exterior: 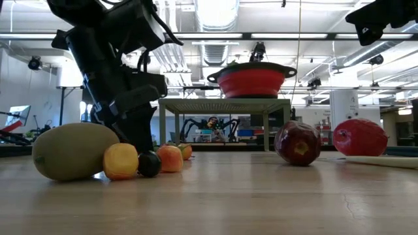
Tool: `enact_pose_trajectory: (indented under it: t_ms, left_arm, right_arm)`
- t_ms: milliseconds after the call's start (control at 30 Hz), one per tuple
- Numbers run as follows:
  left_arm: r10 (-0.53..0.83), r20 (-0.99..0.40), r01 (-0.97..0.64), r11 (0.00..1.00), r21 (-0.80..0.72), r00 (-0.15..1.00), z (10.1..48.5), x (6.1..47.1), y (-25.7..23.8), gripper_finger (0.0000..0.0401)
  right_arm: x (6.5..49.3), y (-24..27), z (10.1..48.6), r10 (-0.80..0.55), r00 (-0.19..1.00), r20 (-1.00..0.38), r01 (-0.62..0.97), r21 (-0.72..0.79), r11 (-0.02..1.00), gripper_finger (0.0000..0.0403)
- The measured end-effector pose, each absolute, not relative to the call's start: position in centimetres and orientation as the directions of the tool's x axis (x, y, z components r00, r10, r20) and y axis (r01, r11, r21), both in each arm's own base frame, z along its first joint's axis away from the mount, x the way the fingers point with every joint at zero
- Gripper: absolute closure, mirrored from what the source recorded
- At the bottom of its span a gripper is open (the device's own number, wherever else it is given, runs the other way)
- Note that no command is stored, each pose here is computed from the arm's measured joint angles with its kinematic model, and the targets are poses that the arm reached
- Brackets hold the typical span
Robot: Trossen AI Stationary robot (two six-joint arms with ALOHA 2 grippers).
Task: Pick & Place Fruit
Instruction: Put the red strawberry into the black strainer bowl on the shelf
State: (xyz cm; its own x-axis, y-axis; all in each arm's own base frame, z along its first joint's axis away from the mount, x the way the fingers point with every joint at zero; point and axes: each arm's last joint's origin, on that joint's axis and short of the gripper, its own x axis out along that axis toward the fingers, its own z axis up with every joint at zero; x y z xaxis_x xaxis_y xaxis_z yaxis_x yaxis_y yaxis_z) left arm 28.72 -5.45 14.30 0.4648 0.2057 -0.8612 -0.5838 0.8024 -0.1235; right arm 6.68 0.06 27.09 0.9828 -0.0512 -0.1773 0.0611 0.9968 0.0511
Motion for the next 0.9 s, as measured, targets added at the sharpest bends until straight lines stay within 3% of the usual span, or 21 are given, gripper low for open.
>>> enact_pose_trajectory:
  t_ms: [500, 900]
  left_arm:
    - [0.204, -0.860, -0.595, 0.792, -0.136, 0.468, 14.30, 28.76, -5.46, 0.0119]
    - [0.189, -0.865, -0.615, 0.772, -0.163, 0.466, 14.30, 28.75, -5.51, 0.0187]
  right_arm:
    - [6.68, 0.06, 27.10, -0.052, 0.983, -0.177, 0.062, 0.051, 0.997, 0.0394]
    - [6.67, 0.06, 27.10, -0.052, 0.983, -0.177, 0.062, 0.051, 0.997, 0.0394]
